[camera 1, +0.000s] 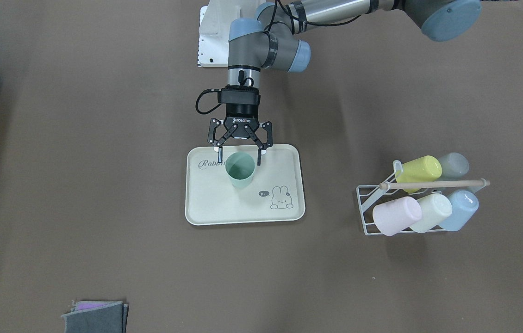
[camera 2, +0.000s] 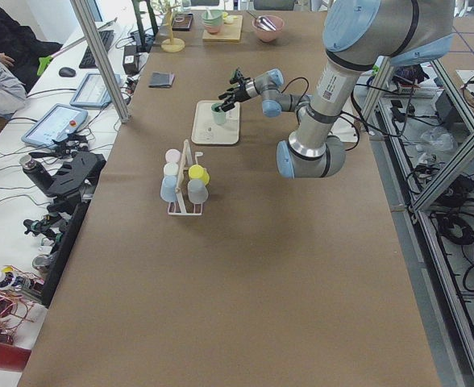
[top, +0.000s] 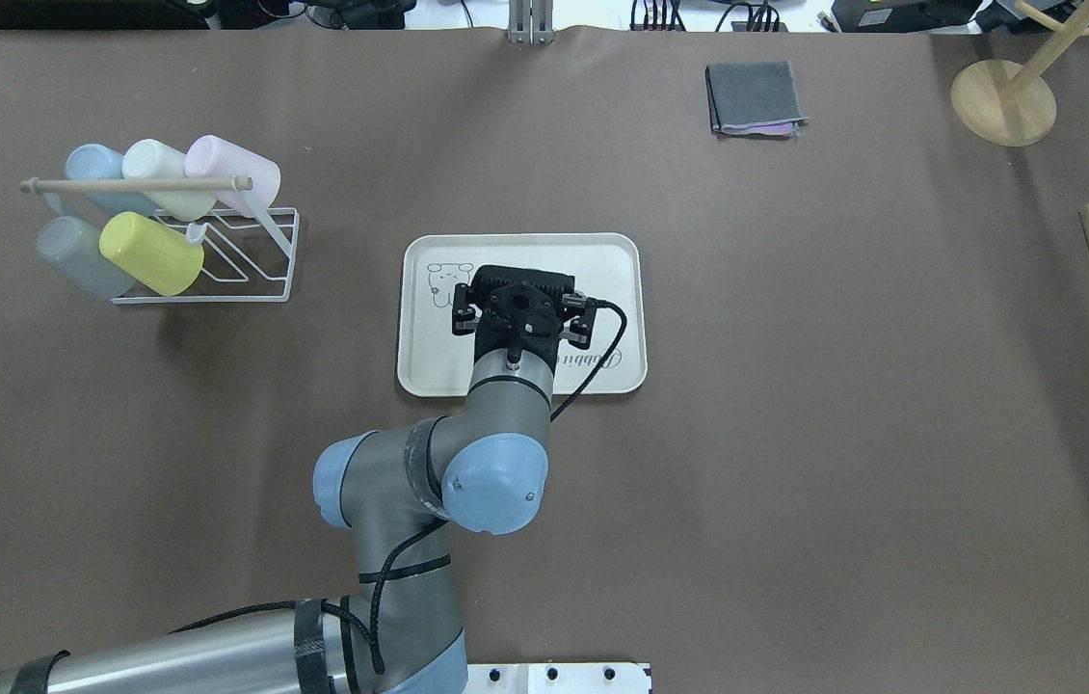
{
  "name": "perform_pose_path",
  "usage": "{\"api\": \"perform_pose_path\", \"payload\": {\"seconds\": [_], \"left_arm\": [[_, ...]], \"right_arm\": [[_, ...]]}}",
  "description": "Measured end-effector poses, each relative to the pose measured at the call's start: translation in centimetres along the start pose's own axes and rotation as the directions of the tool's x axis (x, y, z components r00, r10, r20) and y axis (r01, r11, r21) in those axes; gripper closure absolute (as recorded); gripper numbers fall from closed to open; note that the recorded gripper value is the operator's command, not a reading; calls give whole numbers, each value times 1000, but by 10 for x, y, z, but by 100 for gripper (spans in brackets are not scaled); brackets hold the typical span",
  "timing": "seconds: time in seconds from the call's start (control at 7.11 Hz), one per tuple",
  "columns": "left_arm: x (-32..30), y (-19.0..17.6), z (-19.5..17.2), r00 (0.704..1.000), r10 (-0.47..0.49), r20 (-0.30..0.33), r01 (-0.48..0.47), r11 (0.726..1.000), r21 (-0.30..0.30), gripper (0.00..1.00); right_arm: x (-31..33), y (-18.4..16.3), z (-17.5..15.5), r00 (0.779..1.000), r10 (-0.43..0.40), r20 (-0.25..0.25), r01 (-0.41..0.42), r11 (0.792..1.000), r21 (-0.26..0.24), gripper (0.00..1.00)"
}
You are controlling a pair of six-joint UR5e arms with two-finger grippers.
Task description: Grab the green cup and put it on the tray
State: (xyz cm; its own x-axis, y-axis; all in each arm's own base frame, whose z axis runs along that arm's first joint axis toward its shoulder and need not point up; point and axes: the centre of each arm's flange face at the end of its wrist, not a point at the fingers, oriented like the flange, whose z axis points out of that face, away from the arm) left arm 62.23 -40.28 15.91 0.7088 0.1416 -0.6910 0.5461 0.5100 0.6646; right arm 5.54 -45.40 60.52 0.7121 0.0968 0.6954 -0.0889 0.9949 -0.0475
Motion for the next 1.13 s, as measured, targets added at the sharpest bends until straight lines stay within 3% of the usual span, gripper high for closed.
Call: {"api": "perform_pose_path", "payload": {"seconds": [0.42, 0.7, 1.13], "left_arm": [[-49, -92, -8, 985, 59, -161, -78, 991, -110, 1], [-118, -148, 22, 978, 92, -187, -136, 961, -240, 1], [-271, -209, 64, 967, 206, -149, -253, 834, -490, 1]], "right_arm": [[1, 1, 1, 1000, 3, -1, -3, 1000, -3, 0], [3, 2, 2, 1000, 3, -5, -3, 1000, -4, 0], [4, 2, 3, 1000, 4, -6, -4, 1000, -5, 0]]}}
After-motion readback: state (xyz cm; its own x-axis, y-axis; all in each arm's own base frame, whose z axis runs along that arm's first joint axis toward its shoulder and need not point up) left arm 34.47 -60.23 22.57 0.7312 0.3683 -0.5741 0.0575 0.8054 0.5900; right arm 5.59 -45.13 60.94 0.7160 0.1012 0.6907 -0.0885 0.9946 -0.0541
